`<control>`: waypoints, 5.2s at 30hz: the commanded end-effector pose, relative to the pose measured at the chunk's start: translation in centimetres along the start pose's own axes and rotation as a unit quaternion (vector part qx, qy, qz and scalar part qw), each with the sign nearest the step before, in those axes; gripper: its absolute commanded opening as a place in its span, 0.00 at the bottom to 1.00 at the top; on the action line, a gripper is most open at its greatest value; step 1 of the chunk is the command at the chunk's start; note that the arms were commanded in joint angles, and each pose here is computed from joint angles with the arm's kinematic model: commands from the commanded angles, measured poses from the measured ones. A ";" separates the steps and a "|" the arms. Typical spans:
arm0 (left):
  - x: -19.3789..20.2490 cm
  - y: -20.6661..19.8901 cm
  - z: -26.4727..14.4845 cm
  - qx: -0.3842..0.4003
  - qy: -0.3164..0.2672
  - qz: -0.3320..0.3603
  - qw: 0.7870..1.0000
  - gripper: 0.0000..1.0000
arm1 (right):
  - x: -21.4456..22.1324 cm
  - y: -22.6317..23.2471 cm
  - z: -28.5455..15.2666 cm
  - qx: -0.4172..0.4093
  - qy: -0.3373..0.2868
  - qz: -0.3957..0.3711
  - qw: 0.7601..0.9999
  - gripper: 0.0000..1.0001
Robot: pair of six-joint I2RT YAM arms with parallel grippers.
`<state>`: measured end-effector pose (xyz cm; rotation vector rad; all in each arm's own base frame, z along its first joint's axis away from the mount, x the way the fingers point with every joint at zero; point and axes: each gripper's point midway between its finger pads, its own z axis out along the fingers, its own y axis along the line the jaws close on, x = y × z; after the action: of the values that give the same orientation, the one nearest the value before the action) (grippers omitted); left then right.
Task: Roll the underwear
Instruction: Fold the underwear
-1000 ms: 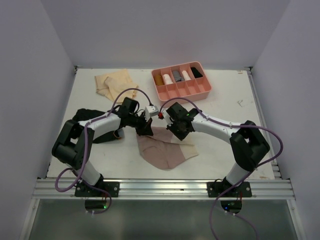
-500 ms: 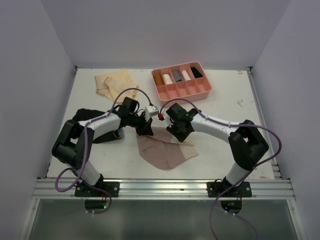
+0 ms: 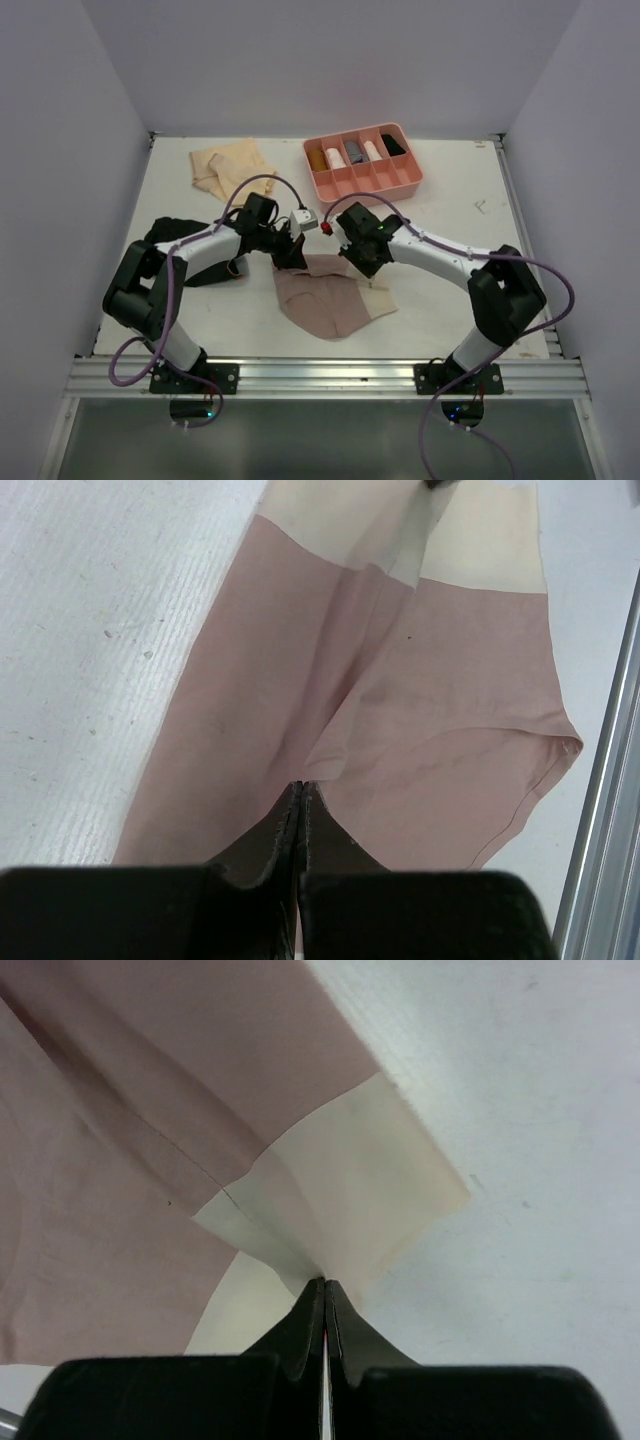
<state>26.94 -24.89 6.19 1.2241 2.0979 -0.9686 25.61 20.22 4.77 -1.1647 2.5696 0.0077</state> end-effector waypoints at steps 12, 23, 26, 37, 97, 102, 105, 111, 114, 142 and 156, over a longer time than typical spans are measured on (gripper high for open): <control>-4.7 -3.1 -1.9 -0.012 -0.044 0.043 0.998 0.00 | -1.6 -4.7 -7.7 0.120 -0.085 0.033 0.989 0.00; -2.1 -8.7 0.3 -0.014 -0.011 0.044 0.999 0.00 | 2.1 -4.2 -8.5 0.136 -0.045 0.044 0.989 0.00; -0.9 -9.6 1.1 -0.017 0.003 0.045 0.999 0.00 | 2.6 -3.4 -8.1 0.134 -0.026 0.028 0.990 0.00; 1.4 -12.7 3.2 0.034 0.030 0.065 0.997 0.00 | 4.9 -0.7 -6.5 0.112 0.041 -0.012 0.993 0.00; 0.7 4.2 -2.2 0.090 0.092 -0.194 0.972 0.00 | -4.3 -3.9 -7.6 -0.030 -0.085 0.245 0.965 0.36; 0.2 5.1 -2.7 0.099 0.085 -0.204 0.970 0.12 | -3.3 -3.9 -6.5 -0.044 -0.056 0.241 0.968 0.36; -0.1 5.1 -2.4 0.105 0.079 -0.203 0.970 0.38 | -2.4 -4.3 -5.1 -0.042 -0.029 0.244 0.968 0.36; 1.8 4.0 -1.5 0.108 0.112 -0.194 0.969 0.41 | -1.6 -5.8 -2.5 -0.023 0.006 0.259 0.966 0.37; 2.6 3.8 -0.6 0.095 0.120 -0.190 0.970 0.45 | -1.0 -5.9 -1.0 -0.027 0.022 0.265 0.964 0.38; -0.5 17.5 -3.4 -0.072 0.074 -0.193 0.976 0.03 | -10.0 -10.5 2.4 -0.035 -0.049 0.269 0.961 0.36; -6.6 10.0 -9.2 -0.111 -0.021 0.048 0.992 0.47 | -8.0 -1.0 -5.0 -0.132 -0.096 0.343 0.925 0.27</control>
<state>38.95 -16.48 11.00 1.0543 2.2233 -0.7984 32.72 22.03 11.62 -0.3739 2.6885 0.4965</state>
